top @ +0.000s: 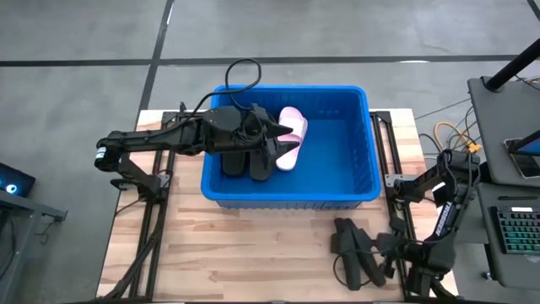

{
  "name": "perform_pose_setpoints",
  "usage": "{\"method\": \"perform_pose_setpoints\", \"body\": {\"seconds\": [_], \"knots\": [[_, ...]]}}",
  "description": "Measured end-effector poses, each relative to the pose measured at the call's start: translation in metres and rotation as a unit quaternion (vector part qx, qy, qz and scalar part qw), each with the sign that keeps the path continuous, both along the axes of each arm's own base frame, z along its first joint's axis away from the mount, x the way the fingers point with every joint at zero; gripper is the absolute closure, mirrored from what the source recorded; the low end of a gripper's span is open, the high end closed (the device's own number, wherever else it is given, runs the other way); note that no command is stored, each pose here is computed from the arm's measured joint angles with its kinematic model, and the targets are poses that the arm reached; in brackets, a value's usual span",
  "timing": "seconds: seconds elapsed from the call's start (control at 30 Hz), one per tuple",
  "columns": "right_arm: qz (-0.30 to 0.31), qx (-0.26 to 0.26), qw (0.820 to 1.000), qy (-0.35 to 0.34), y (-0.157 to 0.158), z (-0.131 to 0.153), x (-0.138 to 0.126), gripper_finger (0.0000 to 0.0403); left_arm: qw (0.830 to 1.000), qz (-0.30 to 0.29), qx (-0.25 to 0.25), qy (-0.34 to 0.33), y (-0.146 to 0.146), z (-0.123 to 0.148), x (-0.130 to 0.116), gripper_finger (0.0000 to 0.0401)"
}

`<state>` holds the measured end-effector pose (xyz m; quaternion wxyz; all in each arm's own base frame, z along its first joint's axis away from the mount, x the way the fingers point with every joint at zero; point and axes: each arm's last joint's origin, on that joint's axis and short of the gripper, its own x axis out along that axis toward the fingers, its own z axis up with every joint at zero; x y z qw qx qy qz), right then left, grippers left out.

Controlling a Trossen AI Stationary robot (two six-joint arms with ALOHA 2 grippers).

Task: Pick and place slides into bin
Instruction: Put the black slides into the blue bin

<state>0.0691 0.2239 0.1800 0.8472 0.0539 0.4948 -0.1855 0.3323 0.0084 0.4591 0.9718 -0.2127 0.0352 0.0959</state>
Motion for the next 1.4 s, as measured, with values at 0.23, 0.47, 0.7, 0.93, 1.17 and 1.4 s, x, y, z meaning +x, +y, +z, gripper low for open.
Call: {"method": "perform_pose_setpoints", "body": {"seconds": [0.23, 0.47, 0.7, 0.93, 1.17, 1.4], "knots": [[-0.002, -0.025, 0.999, 0.030, 0.001, 0.019, -0.001, 0.0393, 1.000, 0.000, 0.000, 0.000, 0.000, 0.000, 0.000, 0.0150], [0.000, -0.039, 0.999, 0.038, 0.004, 0.037, -0.003, 0.0394, 1.000, 0.000, 0.000, 0.002, 0.000, -0.001, 0.000, 0.0150], [-0.007, -0.086, 0.994, 0.066, -0.002, 0.056, -0.006, 0.0394, 1.000, 0.000, 0.001, 0.002, 0.000, -0.001, 0.000, 0.0150], [-0.015, -0.072, 0.994, 0.075, -0.005, 0.071, -0.007, 0.0394, 1.000, 0.000, 0.001, 0.002, 0.000, -0.001, 0.000, 0.0150], [-0.023, -0.035, 0.999, 0.023, -0.008, 0.087, -0.006, 0.0394, 1.000, 0.000, 0.001, 0.001, 0.000, -0.001, 0.000, 0.0150], [-0.012, 0.006, 0.997, -0.071, -0.018, 0.114, -0.004, 0.0394, 1.000, 0.000, 0.001, 0.001, 0.000, -0.001, 0.000, 0.0150]]}}
